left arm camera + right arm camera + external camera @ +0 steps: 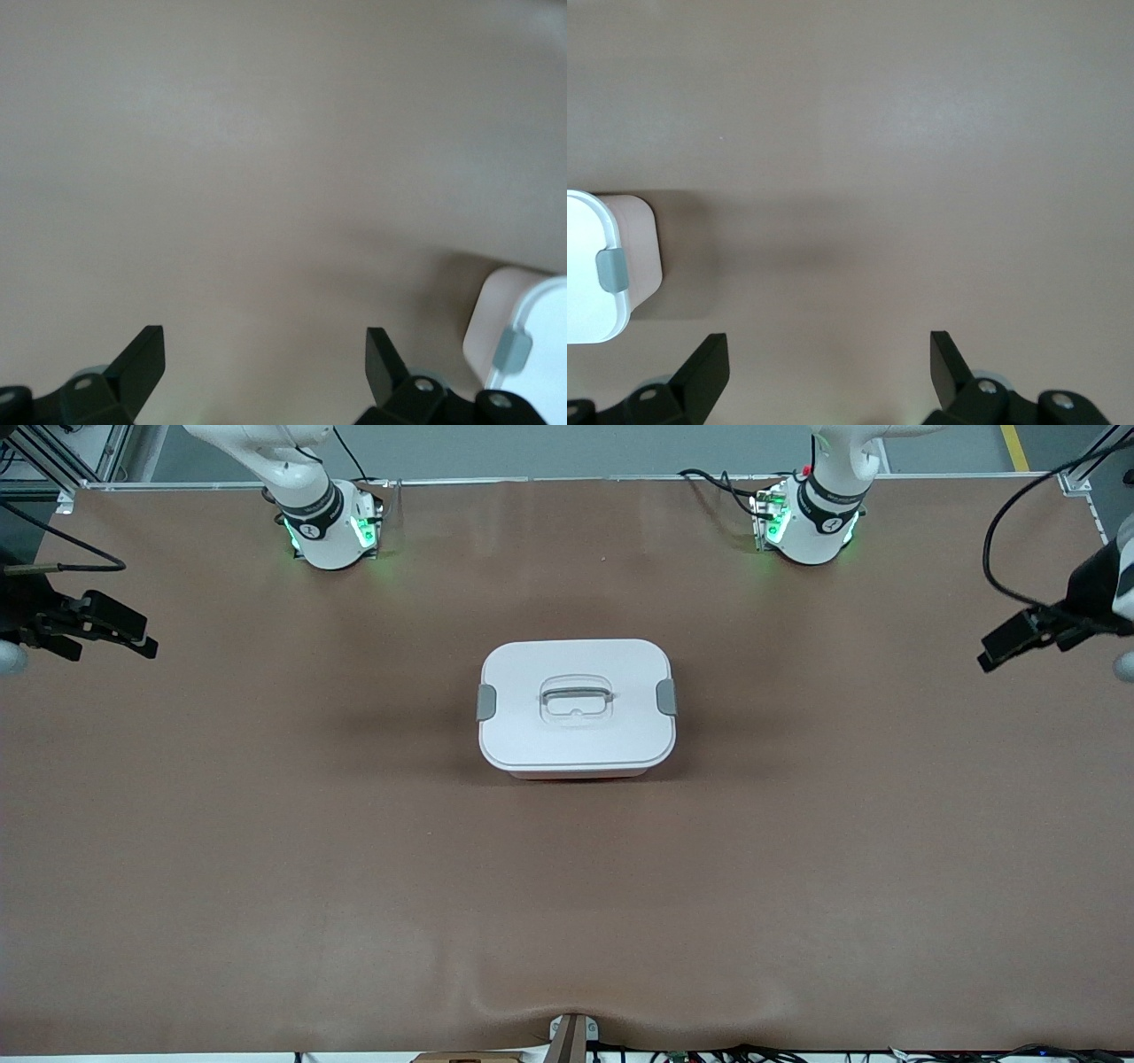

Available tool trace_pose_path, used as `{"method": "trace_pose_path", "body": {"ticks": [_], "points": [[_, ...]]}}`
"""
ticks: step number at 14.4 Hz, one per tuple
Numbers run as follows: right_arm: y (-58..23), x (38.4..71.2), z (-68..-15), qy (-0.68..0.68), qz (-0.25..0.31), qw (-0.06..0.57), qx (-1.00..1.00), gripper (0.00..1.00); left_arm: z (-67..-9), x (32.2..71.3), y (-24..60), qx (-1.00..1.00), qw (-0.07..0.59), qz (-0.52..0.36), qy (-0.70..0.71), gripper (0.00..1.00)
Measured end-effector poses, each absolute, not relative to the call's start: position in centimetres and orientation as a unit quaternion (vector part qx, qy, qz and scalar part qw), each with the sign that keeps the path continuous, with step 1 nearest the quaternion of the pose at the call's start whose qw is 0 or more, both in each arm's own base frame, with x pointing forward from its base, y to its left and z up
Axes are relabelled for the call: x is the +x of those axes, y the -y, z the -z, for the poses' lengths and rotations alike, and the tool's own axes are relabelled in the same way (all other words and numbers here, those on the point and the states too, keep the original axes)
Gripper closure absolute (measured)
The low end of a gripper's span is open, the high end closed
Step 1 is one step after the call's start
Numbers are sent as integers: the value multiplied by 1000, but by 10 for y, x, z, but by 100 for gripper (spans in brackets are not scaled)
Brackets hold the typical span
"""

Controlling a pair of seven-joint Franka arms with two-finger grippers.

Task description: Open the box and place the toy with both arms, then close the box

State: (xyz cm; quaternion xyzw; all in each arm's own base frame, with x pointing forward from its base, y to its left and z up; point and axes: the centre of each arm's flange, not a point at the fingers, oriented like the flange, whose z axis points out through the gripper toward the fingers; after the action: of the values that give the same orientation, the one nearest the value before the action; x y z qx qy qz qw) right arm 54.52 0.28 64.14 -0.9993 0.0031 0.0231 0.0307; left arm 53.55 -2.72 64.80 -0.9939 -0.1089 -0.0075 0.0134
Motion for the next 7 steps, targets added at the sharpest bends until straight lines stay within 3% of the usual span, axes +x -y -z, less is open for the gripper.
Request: {"method": "trace_pose_path", "body": {"ticks": [7], "points": [[-3,545,-647,-2,-17,28,-999,0,-658,523,-4,-1000,13,4,20,0]]}}
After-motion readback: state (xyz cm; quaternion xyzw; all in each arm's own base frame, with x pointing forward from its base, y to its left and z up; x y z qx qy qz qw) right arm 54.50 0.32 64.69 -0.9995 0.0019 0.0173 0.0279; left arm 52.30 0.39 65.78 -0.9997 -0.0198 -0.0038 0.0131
